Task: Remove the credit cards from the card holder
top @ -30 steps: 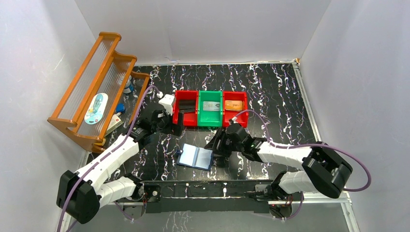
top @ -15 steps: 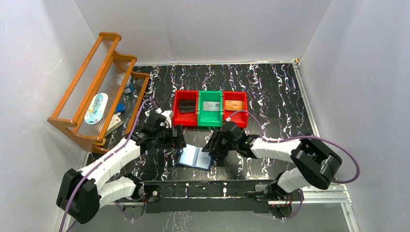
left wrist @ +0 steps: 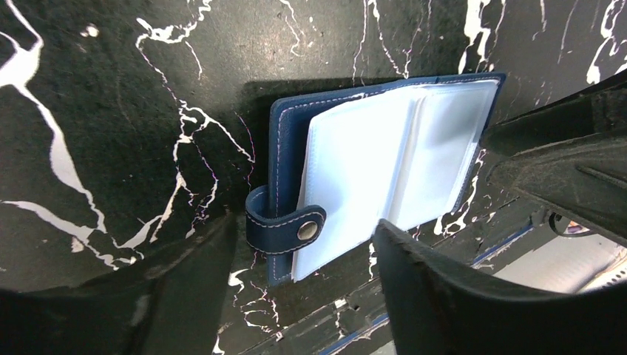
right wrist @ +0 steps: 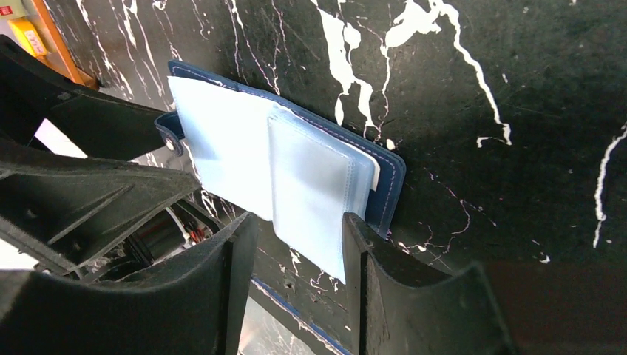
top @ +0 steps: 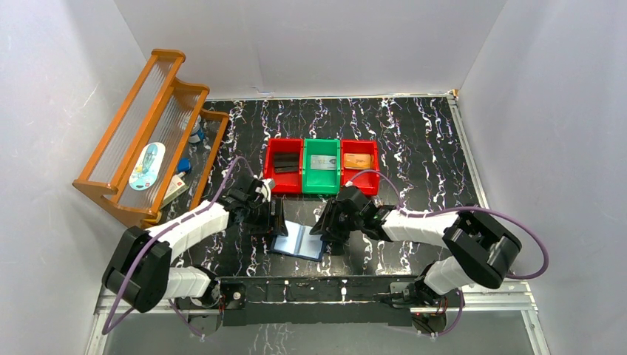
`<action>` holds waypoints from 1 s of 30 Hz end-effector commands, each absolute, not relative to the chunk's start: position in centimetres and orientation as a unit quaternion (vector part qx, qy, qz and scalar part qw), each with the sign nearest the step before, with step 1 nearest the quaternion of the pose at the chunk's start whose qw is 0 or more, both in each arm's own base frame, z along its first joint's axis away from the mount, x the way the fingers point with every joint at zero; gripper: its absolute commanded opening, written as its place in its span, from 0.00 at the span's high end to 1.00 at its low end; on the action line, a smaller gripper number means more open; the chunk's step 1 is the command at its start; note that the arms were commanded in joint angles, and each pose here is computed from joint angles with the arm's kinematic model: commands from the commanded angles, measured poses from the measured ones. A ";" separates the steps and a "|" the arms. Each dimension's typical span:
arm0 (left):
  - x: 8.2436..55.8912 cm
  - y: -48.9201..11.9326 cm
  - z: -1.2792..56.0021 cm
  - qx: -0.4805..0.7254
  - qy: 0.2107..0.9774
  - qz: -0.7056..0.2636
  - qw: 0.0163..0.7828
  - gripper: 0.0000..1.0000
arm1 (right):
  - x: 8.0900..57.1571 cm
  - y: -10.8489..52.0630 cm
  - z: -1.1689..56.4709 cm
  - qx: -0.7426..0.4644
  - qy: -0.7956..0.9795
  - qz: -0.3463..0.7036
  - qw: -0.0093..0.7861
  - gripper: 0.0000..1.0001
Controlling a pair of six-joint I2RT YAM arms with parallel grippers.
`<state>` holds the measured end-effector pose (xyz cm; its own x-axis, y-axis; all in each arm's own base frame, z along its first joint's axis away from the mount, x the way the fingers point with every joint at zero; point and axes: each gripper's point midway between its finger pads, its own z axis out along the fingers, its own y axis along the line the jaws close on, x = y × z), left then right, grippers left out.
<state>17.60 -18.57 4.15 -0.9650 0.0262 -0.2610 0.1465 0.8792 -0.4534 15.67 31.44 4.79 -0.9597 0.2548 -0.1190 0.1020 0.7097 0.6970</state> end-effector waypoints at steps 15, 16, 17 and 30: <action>15.2 -19.3 3.6 0.049 0.957 -0.276 0.071 0.71 | 16.6 32.9 6.2 0.079 0.913 0.386 0.107 0.53; 15.1 -19.3 3.5 0.048 0.957 -0.276 0.071 0.73 | 16.6 32.8 6.2 0.079 0.914 0.382 0.108 0.53; 15.1 -19.3 3.5 0.045 0.957 -0.277 0.071 0.74 | 16.7 32.8 6.2 0.080 0.915 0.380 0.110 0.53; 14.8 -19.5 3.4 0.026 0.956 -0.281 0.074 0.79 | 17.0 32.3 6.9 0.080 0.921 0.361 0.121 0.43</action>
<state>15.22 -18.91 2.74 -0.9869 0.0140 -0.1608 0.0936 0.8610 -0.4999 15.83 31.10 4.42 -0.9643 0.2391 -0.1143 0.1101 0.7538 0.6478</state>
